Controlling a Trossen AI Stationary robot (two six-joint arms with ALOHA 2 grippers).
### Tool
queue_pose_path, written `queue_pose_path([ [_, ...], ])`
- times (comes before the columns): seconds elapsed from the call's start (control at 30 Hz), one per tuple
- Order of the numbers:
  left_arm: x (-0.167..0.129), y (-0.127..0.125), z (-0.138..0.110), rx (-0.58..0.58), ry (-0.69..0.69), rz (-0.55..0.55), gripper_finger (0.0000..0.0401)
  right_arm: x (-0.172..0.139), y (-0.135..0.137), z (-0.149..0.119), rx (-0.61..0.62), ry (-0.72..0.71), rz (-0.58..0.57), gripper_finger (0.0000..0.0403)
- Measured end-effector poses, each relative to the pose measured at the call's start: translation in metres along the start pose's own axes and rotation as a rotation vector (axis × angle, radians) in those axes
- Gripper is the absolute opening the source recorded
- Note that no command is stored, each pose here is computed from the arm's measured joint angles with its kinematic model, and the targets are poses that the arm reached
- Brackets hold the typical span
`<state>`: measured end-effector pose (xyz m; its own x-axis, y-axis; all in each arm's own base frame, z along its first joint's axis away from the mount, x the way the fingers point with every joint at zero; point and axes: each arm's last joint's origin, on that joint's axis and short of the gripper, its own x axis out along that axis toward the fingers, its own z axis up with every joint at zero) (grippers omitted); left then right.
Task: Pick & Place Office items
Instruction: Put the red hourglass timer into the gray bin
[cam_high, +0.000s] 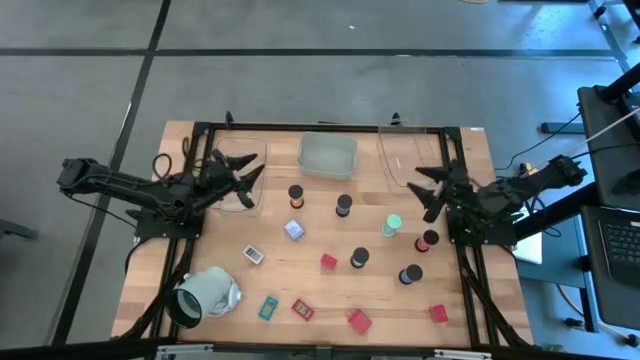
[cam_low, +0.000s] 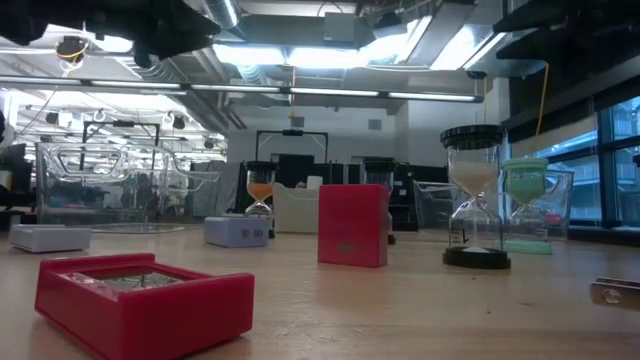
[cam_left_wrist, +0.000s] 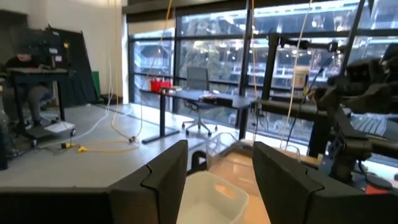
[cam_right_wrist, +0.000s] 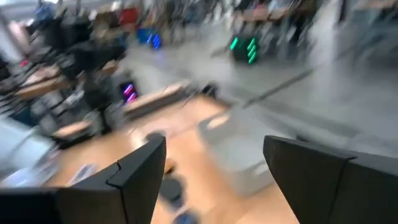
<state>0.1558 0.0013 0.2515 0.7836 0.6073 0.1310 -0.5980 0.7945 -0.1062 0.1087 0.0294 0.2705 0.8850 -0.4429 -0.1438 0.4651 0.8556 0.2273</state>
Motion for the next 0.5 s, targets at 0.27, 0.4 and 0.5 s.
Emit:
queue_pose_path([
  [0.27,0.009,-0.009,-0.014,0.000,0.064,-0.004,0.0178,0.008,0.028,0.018,0.128,0.404,-0.015,0.0274],
  [0.4,0.009,-0.009,-0.015,-0.021,0.069,-0.004,0.0178,0.016,0.042,0.016,0.072,0.592,-0.085,0.0274],
  [0.5,0.009,-0.009,-0.015,-0.024,0.068,-0.004,0.0178,0.022,0.053,0.010,-0.007,0.715,-0.109,0.0274],
])
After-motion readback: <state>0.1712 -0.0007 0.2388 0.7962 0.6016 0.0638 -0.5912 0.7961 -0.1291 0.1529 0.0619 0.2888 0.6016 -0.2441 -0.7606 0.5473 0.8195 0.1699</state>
